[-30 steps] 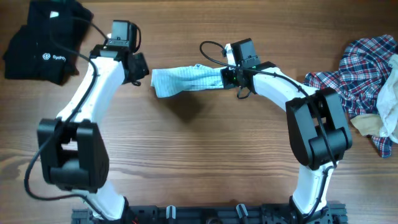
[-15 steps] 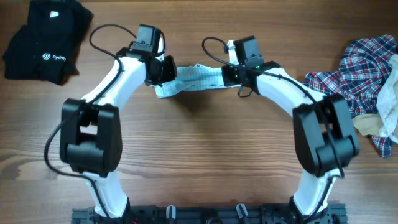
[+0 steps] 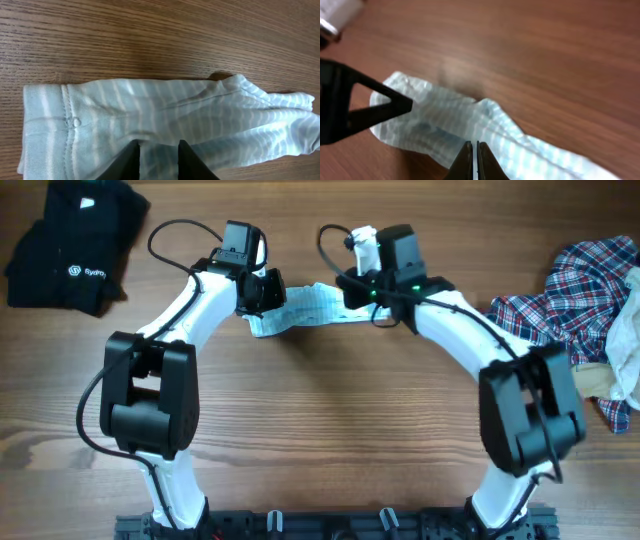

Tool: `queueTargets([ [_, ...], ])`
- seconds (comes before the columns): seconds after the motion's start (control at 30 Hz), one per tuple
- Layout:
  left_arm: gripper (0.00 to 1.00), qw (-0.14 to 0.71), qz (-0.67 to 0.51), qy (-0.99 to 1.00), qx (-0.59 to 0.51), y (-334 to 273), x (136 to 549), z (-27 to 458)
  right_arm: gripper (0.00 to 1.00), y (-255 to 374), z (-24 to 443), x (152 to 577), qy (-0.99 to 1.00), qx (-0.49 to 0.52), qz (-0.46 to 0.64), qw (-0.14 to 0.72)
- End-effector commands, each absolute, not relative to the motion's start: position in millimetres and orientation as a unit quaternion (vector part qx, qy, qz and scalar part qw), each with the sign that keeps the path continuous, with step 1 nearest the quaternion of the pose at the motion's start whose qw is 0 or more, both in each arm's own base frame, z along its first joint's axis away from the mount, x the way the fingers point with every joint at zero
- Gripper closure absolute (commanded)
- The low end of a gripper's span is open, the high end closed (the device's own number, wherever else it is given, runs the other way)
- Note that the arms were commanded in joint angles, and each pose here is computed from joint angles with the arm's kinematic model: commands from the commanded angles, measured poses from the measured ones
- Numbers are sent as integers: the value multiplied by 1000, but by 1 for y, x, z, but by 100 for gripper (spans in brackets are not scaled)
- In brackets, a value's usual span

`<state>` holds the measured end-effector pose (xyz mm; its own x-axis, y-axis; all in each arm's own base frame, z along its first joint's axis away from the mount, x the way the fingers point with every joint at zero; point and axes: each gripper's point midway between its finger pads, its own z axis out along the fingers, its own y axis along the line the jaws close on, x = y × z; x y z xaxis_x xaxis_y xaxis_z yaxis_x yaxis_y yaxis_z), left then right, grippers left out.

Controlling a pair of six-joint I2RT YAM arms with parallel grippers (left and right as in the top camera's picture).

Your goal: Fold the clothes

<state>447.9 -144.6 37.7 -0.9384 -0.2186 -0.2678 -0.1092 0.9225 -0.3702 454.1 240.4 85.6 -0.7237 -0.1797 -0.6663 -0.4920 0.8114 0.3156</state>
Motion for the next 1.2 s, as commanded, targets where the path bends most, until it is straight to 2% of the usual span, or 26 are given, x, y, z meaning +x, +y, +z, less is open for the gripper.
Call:
queueTargets([
  [0.0, 75, 142, -182, 970, -80, -148, 446, 26, 96, 259, 55, 445, 898, -203, 259, 292],
  [0.5, 76, 115, -174, 974, -84, -146, 440, 0, 96, 264, 21, 449, 903, -203, 248, 285],
  [0.87, 76, 119, -175, 974, -83, -147, 442, 0, 96, 260, -4, 455, 909, -196, 232, 285],
  [1.17, 76, 120, -173, 974, -83, -146, 442, 0, 96, 206, -7, 489, 927, -135, 73, 342],
])
